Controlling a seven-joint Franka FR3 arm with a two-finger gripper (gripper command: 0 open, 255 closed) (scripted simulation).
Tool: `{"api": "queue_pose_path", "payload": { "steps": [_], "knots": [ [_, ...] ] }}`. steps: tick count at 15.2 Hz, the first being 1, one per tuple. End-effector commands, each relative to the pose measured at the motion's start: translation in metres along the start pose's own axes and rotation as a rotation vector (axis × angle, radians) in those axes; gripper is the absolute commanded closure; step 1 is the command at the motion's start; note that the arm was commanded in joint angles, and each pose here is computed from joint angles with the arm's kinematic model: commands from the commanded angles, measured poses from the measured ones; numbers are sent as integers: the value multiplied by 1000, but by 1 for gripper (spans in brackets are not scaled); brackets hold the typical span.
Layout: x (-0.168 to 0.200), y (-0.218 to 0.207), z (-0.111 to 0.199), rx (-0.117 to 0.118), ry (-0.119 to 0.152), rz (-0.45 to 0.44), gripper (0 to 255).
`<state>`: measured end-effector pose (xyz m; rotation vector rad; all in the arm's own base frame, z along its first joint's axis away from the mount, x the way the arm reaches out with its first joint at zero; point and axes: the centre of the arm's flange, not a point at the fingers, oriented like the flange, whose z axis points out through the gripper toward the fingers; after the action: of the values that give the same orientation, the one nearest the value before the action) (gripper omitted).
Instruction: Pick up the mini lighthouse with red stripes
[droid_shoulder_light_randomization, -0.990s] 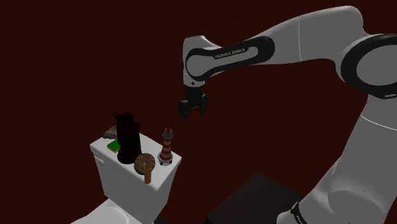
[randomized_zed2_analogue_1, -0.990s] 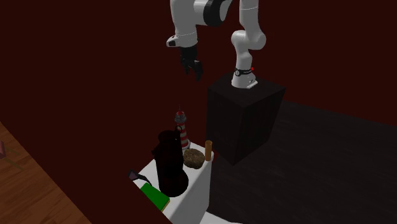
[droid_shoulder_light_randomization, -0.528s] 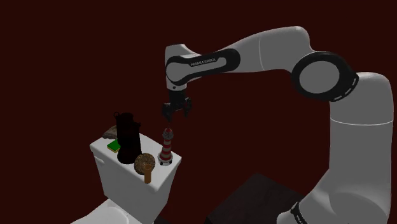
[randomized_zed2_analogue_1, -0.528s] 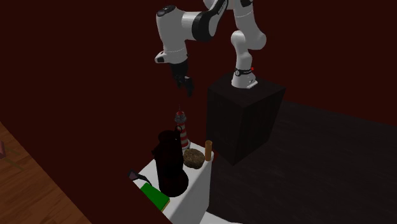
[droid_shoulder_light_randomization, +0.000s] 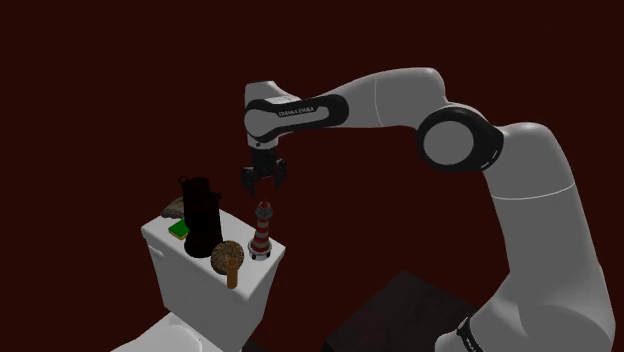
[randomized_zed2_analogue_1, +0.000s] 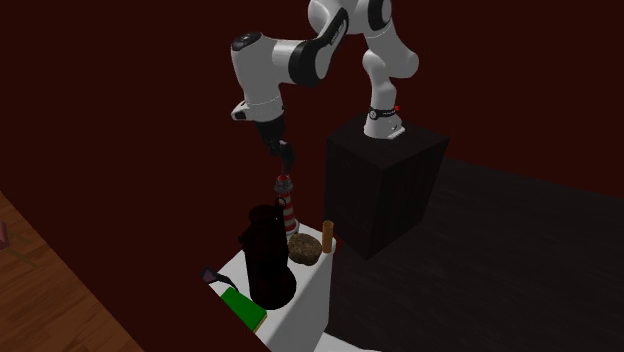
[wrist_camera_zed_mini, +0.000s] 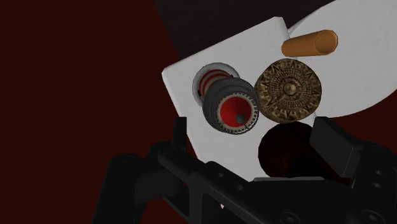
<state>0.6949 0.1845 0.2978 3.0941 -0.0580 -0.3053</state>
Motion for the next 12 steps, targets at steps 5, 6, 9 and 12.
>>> {"api": "queue_pose_path", "payload": {
  "steps": [5, 6, 9, 12],
  "knots": [
    [5, -1, 23, 0, 0, 0, 0],
    [5, -1, 23, 0, 0, 0, 255],
    [5, -1, 23, 0, 0, 0, 255],
    [5, -1, 23, 0, 0, 0, 255]
  ]
}}
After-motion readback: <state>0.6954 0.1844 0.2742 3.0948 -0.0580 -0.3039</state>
